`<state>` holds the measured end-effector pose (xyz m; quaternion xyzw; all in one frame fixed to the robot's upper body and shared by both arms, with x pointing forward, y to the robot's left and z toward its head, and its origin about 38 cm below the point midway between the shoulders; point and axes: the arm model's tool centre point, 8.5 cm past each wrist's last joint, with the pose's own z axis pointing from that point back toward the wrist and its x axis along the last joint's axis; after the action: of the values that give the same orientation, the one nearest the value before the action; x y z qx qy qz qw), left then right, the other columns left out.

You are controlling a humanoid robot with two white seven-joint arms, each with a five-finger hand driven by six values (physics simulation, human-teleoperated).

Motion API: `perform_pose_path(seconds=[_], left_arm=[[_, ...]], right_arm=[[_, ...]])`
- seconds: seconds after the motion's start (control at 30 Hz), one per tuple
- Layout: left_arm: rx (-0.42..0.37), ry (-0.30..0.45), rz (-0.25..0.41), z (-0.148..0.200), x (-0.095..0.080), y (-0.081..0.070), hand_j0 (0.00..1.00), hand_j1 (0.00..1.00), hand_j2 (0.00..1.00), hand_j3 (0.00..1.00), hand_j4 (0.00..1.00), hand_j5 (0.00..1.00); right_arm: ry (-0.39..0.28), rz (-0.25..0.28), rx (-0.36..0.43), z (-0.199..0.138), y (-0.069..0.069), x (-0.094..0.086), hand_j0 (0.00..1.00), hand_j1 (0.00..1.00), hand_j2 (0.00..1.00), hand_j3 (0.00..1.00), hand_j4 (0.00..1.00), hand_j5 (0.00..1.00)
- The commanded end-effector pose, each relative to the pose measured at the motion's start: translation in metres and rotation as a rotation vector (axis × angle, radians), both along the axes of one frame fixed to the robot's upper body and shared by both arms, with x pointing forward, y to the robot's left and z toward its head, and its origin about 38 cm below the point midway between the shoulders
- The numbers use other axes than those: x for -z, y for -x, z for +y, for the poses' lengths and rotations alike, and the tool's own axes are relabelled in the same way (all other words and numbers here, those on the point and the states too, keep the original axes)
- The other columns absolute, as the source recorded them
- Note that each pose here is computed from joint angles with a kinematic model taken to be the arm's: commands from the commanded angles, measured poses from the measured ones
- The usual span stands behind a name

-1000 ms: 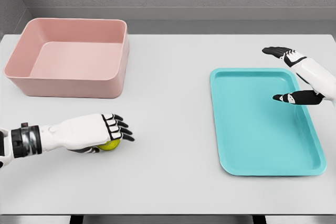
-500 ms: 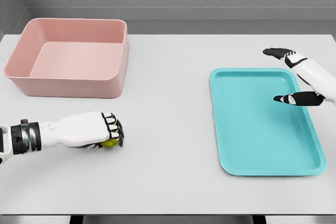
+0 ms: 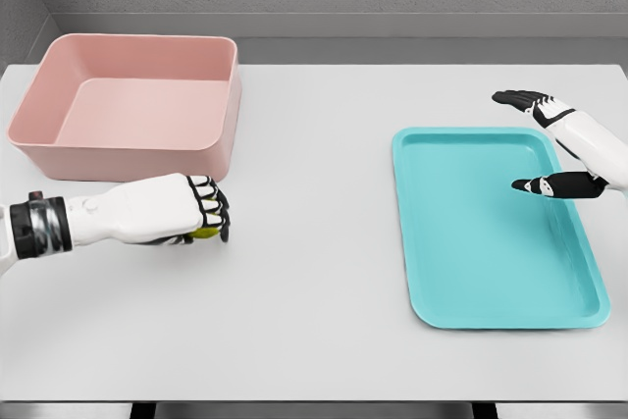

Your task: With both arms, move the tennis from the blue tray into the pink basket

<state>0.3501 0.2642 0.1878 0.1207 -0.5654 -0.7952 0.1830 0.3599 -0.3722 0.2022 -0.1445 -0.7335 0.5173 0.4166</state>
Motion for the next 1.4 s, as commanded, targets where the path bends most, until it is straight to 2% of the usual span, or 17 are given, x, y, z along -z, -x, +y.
perform_pose_path(seconds=[0.0,0.27,0.47,0.7,0.87,0.93,1.0,1.07,1.1,1.13,1.17,1.2,1.37], left_arm=[[-0.005,0.006,0.003,0.001,-0.001,-0.001,0.55,0.55,0.55,0.55,0.55,0.55],[-0.012,0.018,-0.029,0.004,-0.019,-0.009,0.55,0.55,0.55,0.55,0.55,0.55],[-0.032,0.03,-0.059,0.009,-0.034,-0.022,0.55,0.55,0.55,0.55,0.55,0.55],[-0.079,0.034,-0.07,0.021,-0.043,-0.039,0.55,0.55,0.55,0.55,0.55,0.55],[-0.149,0.042,-0.117,0.039,-0.066,-0.066,0.55,0.55,0.55,0.55,0.55,0.55],[-0.207,0.045,-0.153,0.055,-0.085,-0.084,0.55,0.55,0.55,0.55,0.55,0.55],[-0.29,0.047,-0.149,0.077,-0.088,-0.102,0.55,0.55,0.55,0.55,0.55,0.55],[-0.343,0.048,-0.134,0.091,-0.084,-0.111,0.55,0.55,0.55,0.55,0.55,0.55],[-0.382,0.053,-0.124,0.101,-0.082,-0.118,0.59,0.59,0.59,0.59,0.59,0.59],[-0.403,0.067,-0.118,0.106,-0.08,-0.121,0.87,0.87,0.87,0.87,0.87,0.87],[-0.397,0.089,-0.108,0.103,-0.077,-0.12,1.0,1.0,1.0,1.0,1.0,1.0],[-0.396,0.09,-0.096,0.102,-0.072,-0.12,1.0,1.0,1.0,1.0,1.0,1.0],[-0.414,0.12,-0.129,0.109,-0.09,-0.122,1.0,1.0,1.0,1.0,1.0,1.0]], right_arm=[[-0.008,0.001,0.001,0.0,0.0,-0.001,1.0,1.0,1.0,1.0,1.0,1.0],[-0.008,0.001,0.002,-0.001,0.0,0.0,1.0,1.0,1.0,1.0,1.0,1.0],[-0.007,0.001,0.012,-0.005,0.002,0.0,1.0,1.0,1.0,1.0,1.0,1.0],[-0.009,0.0,0.013,-0.005,0.002,-0.001,1.0,1.0,1.0,1.0,1.0,1.0],[-0.008,-0.001,0.017,-0.006,0.003,-0.001,1.0,1.0,1.0,1.0,1.0,1.0],[-0.008,-0.001,0.017,-0.006,0.003,-0.001,1.0,1.0,1.0,1.0,1.0,1.0],[-0.007,-0.001,0.017,-0.006,0.003,-0.001,1.0,1.0,1.0,1.0,1.0,1.0],[-0.008,0.002,0.018,-0.007,0.003,0.0,1.0,1.0,1.0,1.0,1.0,1.0],[-0.008,0.001,0.018,-0.007,0.004,0.0,1.0,1.0,1.0,1.0,1.0,1.0],[-0.007,0.002,0.017,-0.006,0.004,0.0,1.0,1.0,1.0,1.0,1.0,1.0],[-0.008,0.003,0.018,-0.007,0.004,0.0,1.0,1.0,1.0,1.0,1.0,1.0],[-0.008,0.003,0.019,-0.007,0.004,0.0,1.0,1.0,1.0,1.0,1.0,1.0],[-0.008,0.004,0.019,-0.007,0.004,0.001,1.0,1.0,1.0,1.0,1.0,1.0]])
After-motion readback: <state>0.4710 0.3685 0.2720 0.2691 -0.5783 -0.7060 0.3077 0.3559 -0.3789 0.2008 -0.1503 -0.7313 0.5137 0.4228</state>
